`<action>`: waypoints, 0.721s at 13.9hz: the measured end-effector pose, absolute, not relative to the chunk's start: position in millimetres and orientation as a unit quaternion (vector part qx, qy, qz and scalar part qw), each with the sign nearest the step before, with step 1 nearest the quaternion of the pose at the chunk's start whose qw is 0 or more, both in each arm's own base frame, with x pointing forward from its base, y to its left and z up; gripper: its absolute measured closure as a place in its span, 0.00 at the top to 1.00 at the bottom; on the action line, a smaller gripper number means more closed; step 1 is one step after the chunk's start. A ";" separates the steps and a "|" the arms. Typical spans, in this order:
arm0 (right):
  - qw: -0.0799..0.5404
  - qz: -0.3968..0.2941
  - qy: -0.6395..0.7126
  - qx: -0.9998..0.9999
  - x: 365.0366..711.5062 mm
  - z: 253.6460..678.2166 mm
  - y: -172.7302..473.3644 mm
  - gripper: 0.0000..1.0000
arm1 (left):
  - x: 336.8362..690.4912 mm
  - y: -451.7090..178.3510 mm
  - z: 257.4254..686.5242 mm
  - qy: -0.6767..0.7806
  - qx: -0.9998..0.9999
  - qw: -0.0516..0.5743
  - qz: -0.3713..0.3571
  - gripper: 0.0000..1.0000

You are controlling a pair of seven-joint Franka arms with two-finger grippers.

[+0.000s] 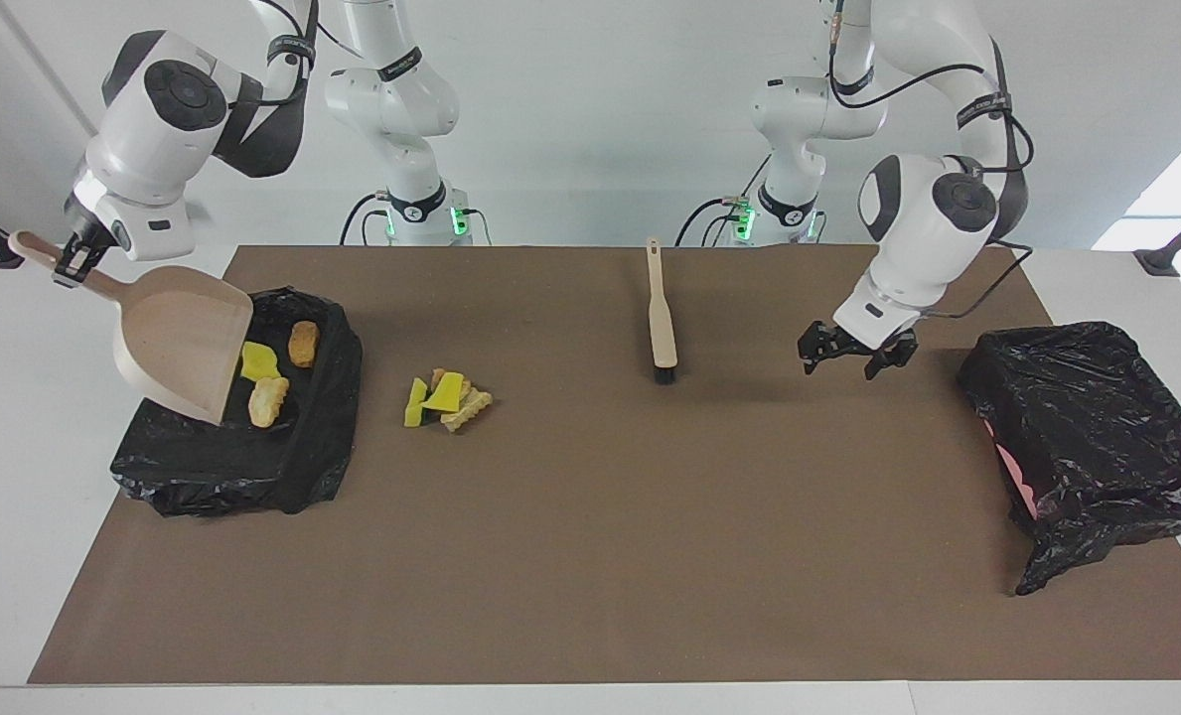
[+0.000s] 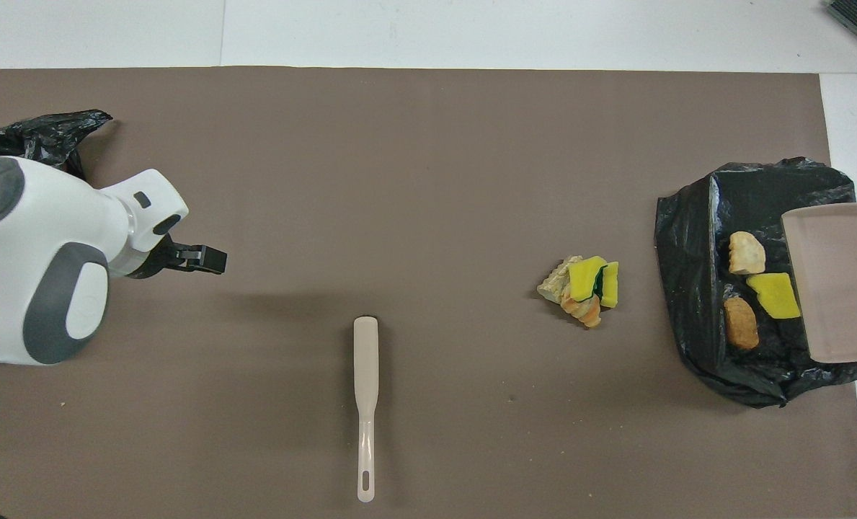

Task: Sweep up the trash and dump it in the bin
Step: 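Dump the dustpan with the right gripper while the left gripper retracts, then return the empty dustpan to the mat center with the right gripper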

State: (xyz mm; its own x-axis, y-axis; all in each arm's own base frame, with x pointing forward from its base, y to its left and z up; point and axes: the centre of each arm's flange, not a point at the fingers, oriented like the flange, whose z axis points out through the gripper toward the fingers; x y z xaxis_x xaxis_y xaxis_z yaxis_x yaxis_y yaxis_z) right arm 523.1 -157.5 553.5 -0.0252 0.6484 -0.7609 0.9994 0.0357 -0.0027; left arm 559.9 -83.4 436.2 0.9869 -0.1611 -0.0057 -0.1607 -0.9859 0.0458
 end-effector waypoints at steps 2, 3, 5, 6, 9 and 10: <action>0.304 -0.318 0.659 0.610 523.0 557.8 -151.1 0.33 | 568.2 -52.1 475.0 -0.085 0.996 0.022 -0.015 1.00; 0.302 -0.327 0.657 0.608 522.3 562.8 -144.5 0.33 | 569.6 -43.1 497.9 -0.082 0.996 0.023 -0.020 1.00; 0.298 -0.342 0.649 0.610 520.1 578.8 -127.3 0.33 | 567.8 -32.9 542.0 -0.075 0.997 0.023 -0.027 1.00; 0.298 -0.349 0.644 0.612 518.3 589.7 -116.5 0.33 | 565.6 -28.9 557.8 -0.070 0.997 0.023 -0.029 1.00; 0.283 -0.348 0.616 0.647 508.8 618.0 -73.9 0.33 | 553.7 -19.6 590.2 -0.051 0.998 0.022 -0.030 1.00; 0.275 -0.340 0.602 0.669 504.6 619.5 -57.4 0.33 | 546.7 -19.4 600.4 -0.049 0.998 0.022 -0.029 1.00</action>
State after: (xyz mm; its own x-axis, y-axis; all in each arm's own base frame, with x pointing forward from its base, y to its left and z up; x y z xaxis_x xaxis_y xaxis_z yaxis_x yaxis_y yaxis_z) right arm 504.6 -57.4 619.5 0.0456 0.6171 -0.7856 0.9914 -0.1246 -0.0403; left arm 546.7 -19.4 600.4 0.9936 -0.0985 -0.0557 -0.0960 -0.9943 0.0460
